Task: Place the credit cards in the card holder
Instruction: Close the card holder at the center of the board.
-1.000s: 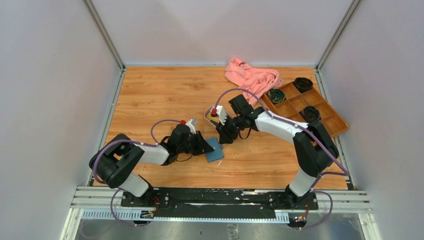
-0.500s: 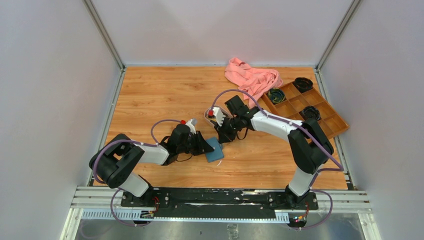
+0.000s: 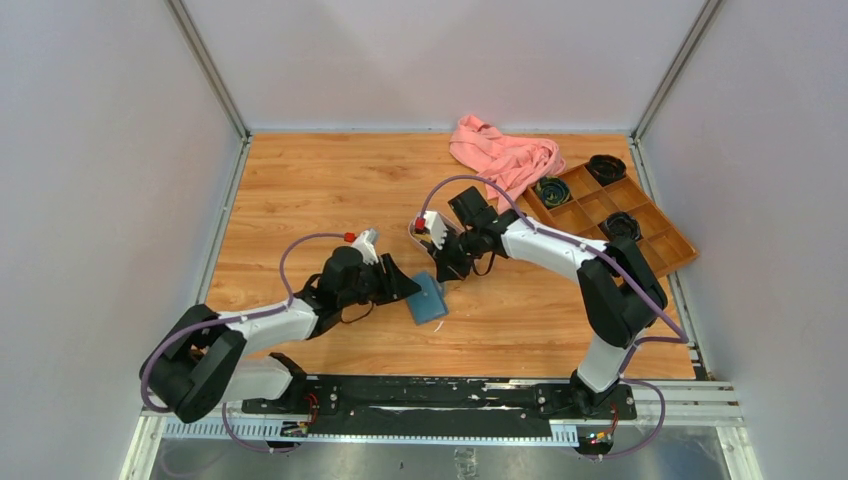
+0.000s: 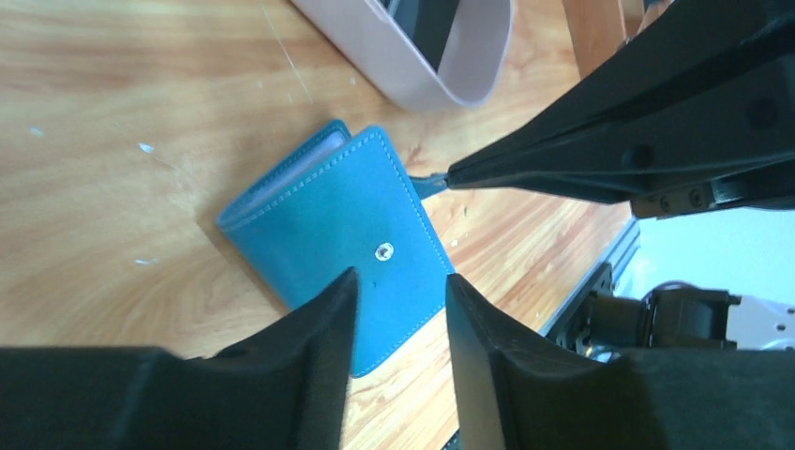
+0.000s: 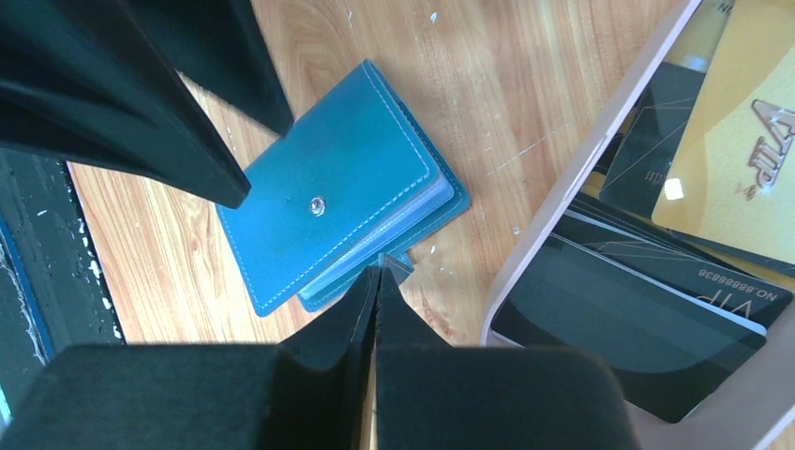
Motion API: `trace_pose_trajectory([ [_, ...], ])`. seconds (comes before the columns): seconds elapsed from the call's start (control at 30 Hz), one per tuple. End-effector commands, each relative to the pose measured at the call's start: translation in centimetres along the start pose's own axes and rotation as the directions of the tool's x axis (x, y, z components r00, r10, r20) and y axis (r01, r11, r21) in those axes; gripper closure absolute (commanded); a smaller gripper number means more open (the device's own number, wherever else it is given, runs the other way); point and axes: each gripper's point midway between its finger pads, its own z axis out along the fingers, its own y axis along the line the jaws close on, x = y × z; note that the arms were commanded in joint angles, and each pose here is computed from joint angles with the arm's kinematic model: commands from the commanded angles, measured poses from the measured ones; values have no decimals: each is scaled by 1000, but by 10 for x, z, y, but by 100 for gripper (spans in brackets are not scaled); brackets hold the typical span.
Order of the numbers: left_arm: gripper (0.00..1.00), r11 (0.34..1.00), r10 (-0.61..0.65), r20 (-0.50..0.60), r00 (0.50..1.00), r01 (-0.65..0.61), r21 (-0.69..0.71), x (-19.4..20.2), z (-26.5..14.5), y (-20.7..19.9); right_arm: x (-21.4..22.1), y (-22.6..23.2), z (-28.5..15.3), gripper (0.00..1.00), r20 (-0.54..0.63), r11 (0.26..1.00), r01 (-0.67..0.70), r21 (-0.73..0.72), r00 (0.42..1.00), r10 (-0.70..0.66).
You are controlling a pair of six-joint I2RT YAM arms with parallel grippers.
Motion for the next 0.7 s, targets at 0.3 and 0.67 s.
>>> trace_pose_trajectory([
  [0.3,36,886,460,-109,881,-464,-19,-24,17,30,-12,-6,-4,100,19,1000,-11,2,1000,11],
  [0.67,44,877,478,-213,852,-478,58,-6,35,40,-13,-7,-4,100,53,996,-64,-55,996,67],
])
